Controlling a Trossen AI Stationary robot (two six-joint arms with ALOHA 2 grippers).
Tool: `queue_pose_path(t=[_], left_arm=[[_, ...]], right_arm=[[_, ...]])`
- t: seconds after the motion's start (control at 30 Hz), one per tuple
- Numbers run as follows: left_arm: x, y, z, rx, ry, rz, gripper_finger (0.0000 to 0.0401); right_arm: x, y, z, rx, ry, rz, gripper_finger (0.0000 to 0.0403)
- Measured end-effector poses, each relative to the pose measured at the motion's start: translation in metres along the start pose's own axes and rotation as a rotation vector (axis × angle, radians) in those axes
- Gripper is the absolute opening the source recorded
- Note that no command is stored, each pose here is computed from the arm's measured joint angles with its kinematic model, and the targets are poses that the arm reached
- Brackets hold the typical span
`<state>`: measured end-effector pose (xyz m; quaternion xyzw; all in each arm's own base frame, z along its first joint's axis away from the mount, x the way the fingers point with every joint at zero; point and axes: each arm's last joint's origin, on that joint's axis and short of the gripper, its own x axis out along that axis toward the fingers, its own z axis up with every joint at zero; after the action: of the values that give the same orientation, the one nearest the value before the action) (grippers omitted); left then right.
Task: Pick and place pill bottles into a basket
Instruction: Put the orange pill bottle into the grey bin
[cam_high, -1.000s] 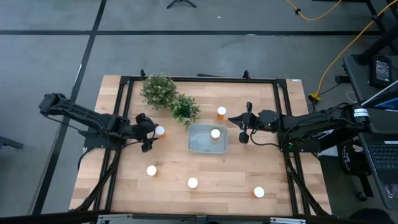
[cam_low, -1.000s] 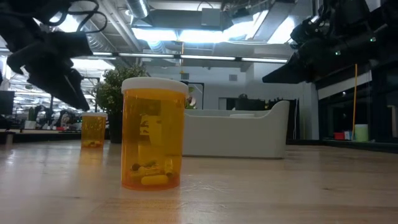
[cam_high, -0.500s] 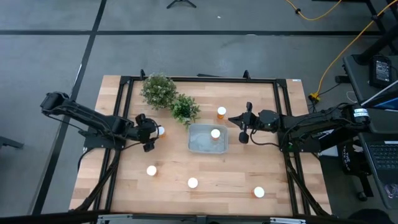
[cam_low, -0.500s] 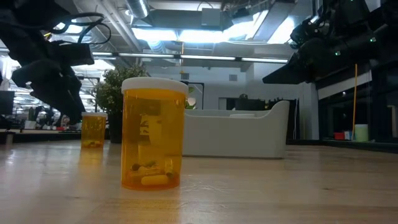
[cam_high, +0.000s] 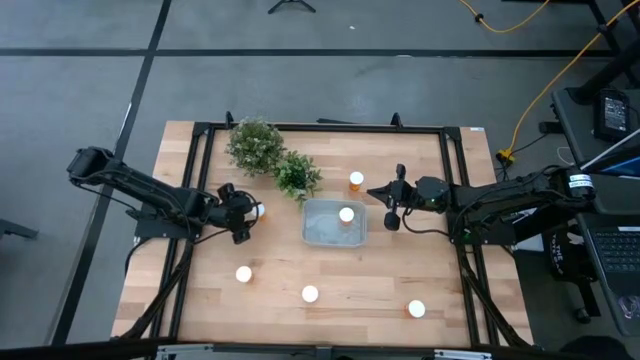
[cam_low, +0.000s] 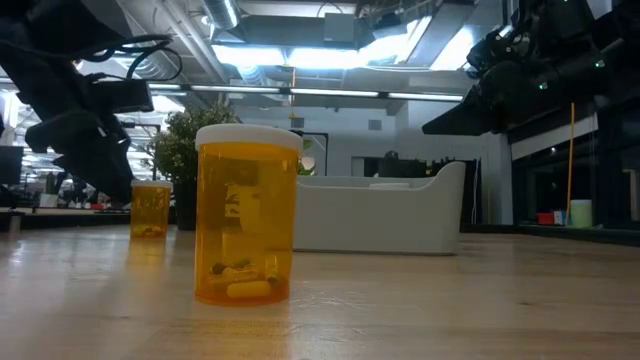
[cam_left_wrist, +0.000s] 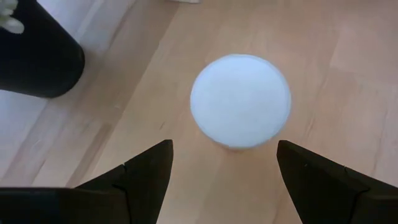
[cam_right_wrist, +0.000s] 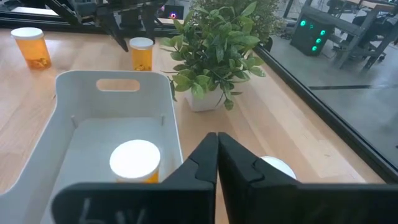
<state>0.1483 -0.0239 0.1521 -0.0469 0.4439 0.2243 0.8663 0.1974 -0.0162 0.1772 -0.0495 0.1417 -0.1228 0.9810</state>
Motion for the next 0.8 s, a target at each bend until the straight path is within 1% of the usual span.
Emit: queue_pose_path(t=[0.3, 0.57, 0.8], left_arm=[[0.0, -0.0016, 0.0033, -0.018, -0.031, -0.015, 0.0283], [-0.0001, -0.0023, 0.0059, -0.031, -0.065, -0.006, 0.0283], [0.0004, -0.0018, 0.0058, -0.033, -0.078, 0.012, 0.0283]], right_arm=[[0.0, 0.0, -0.0002, 0.019, 0.001, 0.0, 0.0004], [0.0, 0.0, -0.0002, 0.02, 0.001, 0.0, 0.0016], [0.0, 0.0, -0.0002, 0.019, 0.001, 0.0, 0.0005]])
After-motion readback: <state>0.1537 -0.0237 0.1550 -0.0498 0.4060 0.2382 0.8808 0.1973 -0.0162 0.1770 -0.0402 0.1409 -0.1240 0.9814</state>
